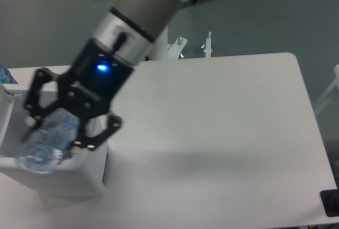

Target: Place the trash in the trash can

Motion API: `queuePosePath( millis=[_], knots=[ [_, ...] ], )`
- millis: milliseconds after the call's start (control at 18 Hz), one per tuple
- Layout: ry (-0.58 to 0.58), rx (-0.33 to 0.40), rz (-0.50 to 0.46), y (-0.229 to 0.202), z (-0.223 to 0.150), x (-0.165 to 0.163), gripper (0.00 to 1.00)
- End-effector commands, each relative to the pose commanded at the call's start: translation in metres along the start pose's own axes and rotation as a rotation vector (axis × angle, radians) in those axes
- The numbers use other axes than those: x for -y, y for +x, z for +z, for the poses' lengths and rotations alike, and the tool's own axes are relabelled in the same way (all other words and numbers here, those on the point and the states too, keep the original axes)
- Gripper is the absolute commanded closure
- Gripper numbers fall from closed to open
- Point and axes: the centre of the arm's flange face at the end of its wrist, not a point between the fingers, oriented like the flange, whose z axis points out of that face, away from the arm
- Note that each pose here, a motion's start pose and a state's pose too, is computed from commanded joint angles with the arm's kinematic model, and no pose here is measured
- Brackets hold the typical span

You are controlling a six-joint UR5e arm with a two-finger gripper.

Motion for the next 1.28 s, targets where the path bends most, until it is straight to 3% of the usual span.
queuePosePath(
  millis=[167,222,333,444,833,1056,1278],
  knots=[
    [-0.016,-0.022,0.014,0.003,0.022,-0.020,0.36],
    [-0.018,-0.024,0.029,0.002,0.026,-0.026,0.28],
    [-0.028,-0.028,0.075,-0.002,0.031,-0.036,0.20],
    [-0.037,-0.030,0.080,-0.004,0.035,-0.041,0.00],
    [-0.024,0.003,0.083,-0.021,0.020,-0.039,0.00],
    [0.016,0.115,0.071,-0.104,-0.040,-0.045,0.00],
    [0.011,0.232,0.179,-0.198,-0.106,-0.081,0.00]
  ],
)
